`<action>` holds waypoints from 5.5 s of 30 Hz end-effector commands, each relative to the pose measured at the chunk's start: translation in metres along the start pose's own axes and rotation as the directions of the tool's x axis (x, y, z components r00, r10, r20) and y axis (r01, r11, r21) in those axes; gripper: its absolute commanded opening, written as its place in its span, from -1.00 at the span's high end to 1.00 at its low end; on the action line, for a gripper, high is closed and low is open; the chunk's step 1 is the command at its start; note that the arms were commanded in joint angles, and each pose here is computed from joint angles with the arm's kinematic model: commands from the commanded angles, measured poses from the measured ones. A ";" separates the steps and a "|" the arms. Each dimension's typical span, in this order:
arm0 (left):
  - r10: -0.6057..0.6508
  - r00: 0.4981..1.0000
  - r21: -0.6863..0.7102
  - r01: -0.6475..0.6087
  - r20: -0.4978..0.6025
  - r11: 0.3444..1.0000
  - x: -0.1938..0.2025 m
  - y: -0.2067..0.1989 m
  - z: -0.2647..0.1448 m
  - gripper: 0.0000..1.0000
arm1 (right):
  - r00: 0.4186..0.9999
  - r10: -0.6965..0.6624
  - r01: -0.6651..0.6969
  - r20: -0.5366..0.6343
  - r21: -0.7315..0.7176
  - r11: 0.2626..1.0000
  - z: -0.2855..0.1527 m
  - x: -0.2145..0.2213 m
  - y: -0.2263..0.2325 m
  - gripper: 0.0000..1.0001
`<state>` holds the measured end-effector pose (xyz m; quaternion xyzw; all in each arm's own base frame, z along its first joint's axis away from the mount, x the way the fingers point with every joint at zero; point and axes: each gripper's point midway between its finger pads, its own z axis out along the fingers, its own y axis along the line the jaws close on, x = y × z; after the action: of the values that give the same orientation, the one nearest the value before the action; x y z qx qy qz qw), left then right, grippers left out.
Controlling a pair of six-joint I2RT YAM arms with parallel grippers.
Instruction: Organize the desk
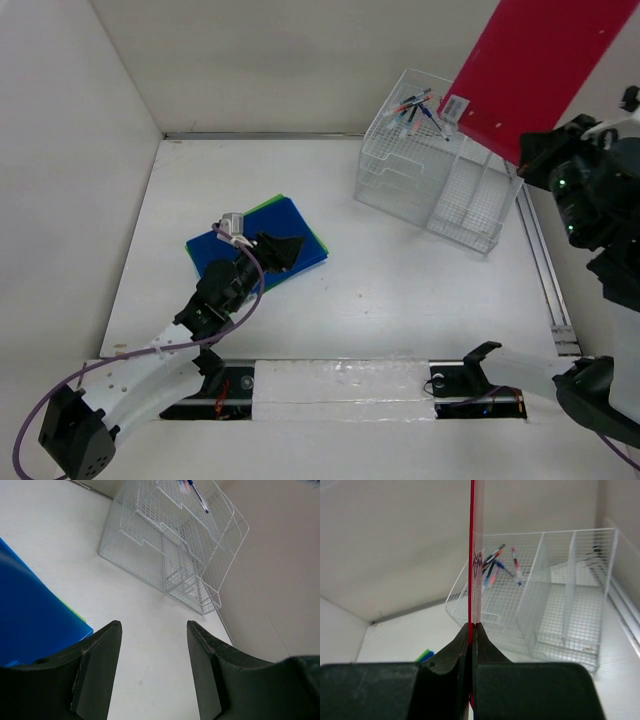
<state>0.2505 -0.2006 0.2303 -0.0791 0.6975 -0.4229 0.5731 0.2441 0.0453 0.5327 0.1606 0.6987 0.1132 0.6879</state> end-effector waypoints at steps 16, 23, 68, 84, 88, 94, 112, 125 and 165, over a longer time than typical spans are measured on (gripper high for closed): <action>0.041 0.999 0.127 -0.040 0.000 0.991 0.007 -0.016 -0.007 -0.01 | 0.979 -0.179 0.201 -0.101 0.310 0.929 0.021 0.024 -0.058 1.00; 0.045 0.999 0.105 -0.044 -0.001 0.993 0.011 -0.010 -0.003 -0.01 | 0.967 -0.202 0.238 -0.158 0.265 0.934 0.061 0.046 -0.066 1.00; 0.034 0.999 0.119 -0.033 -0.005 0.992 0.015 -0.009 -0.003 -0.02 | 0.948 -0.076 0.150 -0.309 0.224 0.963 0.095 0.128 -0.096 1.00; 0.036 0.999 0.115 -0.035 -0.005 0.993 0.015 -0.008 -0.002 -0.01 | 0.972 -0.044 0.109 -0.230 0.277 0.955 0.119 0.098 -0.109 1.00; 0.035 0.999 0.118 -0.033 -0.011 0.992 0.017 -0.009 -0.001 -0.02 | 0.975 -0.028 0.093 -0.220 0.292 0.952 0.130 0.089 -0.118 1.00; 0.036 0.999 0.112 -0.035 -0.008 0.993 0.017 -0.007 -0.001 -0.01 | 0.965 -0.010 0.085 -0.263 0.275 0.958 0.143 0.109 -0.125 1.00; 0.031 0.999 0.121 -0.028 -0.023 0.992 0.020 -0.008 0.000 -0.01 | 0.944 -0.008 0.096 -0.330 0.249 0.964 0.123 0.141 -0.117 1.00; 0.031 0.999 0.121 -0.029 -0.017 0.992 0.019 -0.008 -0.001 -0.01 | 0.929 -0.019 0.123 -0.371 0.259 0.958 0.136 0.151 -0.120 1.00; 0.042 0.999 0.083 -0.039 -0.035 0.996 0.027 0.002 0.007 -0.02 | 0.997 -0.042 0.064 -0.068 0.372 0.926 0.161 0.195 -0.101 -0.68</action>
<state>0.2485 -0.2153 0.1929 -0.0384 0.7147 -0.4225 0.5561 0.3908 0.0187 0.2739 0.2258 0.8004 -0.0445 0.5536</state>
